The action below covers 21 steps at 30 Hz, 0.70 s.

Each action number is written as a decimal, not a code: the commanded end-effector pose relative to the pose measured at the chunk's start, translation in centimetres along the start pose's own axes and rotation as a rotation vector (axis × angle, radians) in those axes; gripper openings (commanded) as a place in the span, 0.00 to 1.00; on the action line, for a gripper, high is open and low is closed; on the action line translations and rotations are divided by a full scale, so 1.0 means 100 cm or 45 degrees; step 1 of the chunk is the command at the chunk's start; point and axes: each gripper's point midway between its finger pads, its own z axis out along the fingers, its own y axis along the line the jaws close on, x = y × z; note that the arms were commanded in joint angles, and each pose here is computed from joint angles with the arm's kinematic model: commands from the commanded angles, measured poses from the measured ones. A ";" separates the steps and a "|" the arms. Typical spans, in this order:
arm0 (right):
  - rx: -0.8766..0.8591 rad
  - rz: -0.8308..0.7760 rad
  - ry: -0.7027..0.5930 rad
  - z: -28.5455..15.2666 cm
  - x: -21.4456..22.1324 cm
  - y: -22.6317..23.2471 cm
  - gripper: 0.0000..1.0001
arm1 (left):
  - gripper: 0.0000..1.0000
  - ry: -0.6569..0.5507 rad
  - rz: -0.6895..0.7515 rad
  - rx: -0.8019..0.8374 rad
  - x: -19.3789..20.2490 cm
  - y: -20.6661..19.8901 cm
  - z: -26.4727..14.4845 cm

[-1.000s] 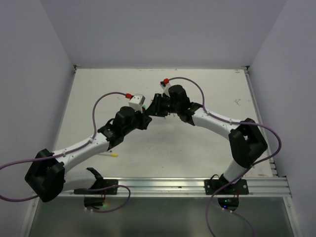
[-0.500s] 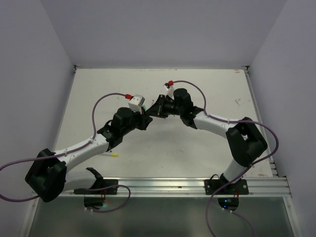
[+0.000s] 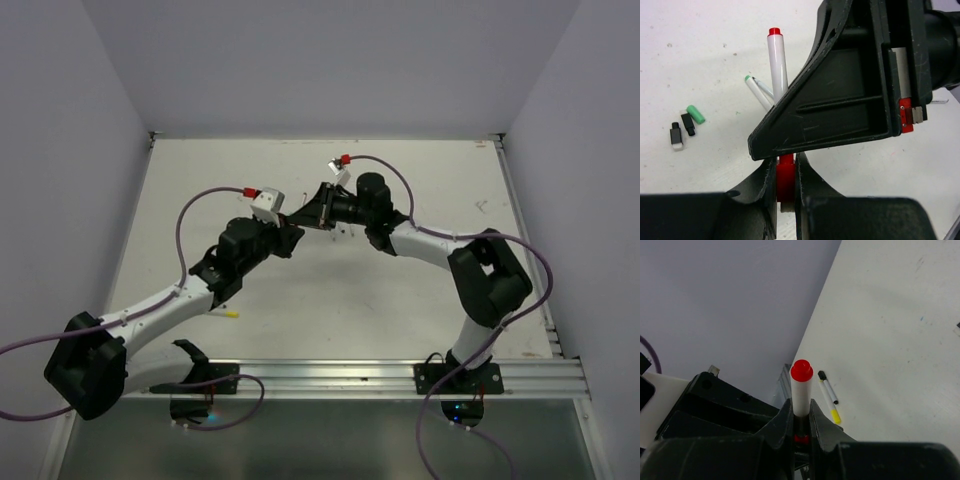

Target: Open the pen caps

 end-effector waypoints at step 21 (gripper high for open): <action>0.709 -0.156 -0.921 -0.131 -0.169 -0.097 0.00 | 0.00 0.135 0.057 0.540 0.026 -0.077 -0.041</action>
